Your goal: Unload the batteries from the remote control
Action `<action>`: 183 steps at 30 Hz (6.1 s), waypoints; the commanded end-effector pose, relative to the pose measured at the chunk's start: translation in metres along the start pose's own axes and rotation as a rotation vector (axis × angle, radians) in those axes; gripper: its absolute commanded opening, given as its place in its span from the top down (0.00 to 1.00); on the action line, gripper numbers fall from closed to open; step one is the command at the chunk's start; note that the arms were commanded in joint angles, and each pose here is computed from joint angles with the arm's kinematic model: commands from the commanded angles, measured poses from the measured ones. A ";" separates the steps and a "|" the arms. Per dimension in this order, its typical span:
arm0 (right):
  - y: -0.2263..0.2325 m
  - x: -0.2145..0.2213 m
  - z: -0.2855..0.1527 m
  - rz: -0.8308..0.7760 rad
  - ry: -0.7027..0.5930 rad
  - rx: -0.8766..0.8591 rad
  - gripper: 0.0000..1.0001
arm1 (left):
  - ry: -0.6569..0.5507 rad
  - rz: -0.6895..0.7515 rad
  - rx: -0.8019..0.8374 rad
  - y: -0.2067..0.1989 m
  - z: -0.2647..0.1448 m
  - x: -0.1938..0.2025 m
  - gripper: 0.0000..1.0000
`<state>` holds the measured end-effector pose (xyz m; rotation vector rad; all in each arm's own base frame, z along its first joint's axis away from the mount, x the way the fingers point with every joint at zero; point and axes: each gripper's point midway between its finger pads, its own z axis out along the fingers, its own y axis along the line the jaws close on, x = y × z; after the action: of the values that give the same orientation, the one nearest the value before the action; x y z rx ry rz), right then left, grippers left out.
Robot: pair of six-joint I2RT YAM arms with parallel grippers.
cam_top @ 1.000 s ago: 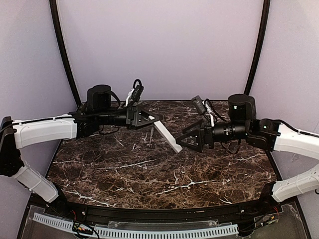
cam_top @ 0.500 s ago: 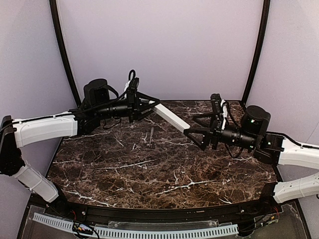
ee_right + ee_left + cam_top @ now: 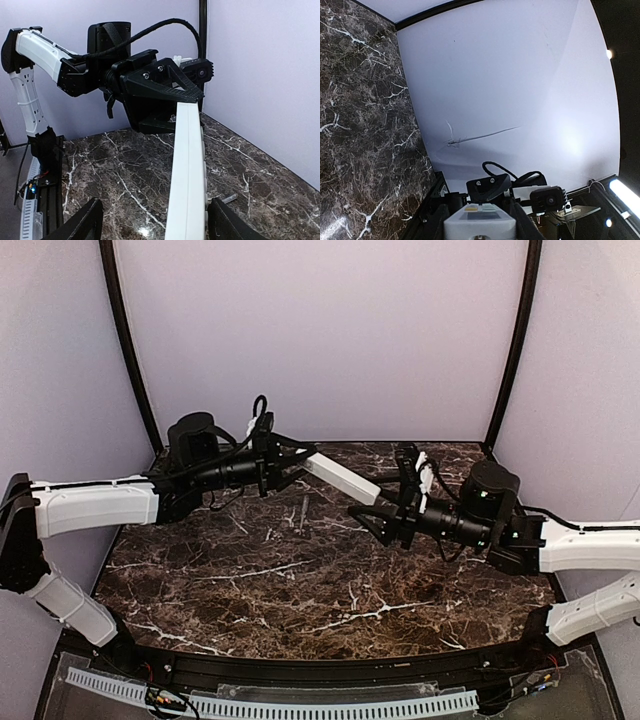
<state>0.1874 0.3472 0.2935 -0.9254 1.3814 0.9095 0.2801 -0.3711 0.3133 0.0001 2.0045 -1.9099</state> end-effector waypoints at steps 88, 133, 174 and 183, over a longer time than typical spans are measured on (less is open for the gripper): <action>0.009 -0.076 -0.009 0.729 0.180 -0.549 1.00 | 0.292 0.638 0.166 -0.059 -0.073 0.078 0.03; 0.020 -0.019 0.020 0.799 0.235 -0.459 1.00 | 0.310 0.468 0.123 -0.024 -0.032 0.083 0.59; -0.009 -0.012 0.018 0.742 0.202 -0.205 0.17 | 0.334 0.644 -0.174 -0.014 -0.038 0.061 1.00; -0.050 0.009 -0.012 0.693 0.218 0.136 0.12 | 0.393 0.734 -0.483 0.043 -0.035 0.035 1.00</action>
<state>0.2129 0.3393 0.3071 -0.5603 1.9088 1.4269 0.2431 -0.3548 0.2906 0.8262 2.1210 -1.1875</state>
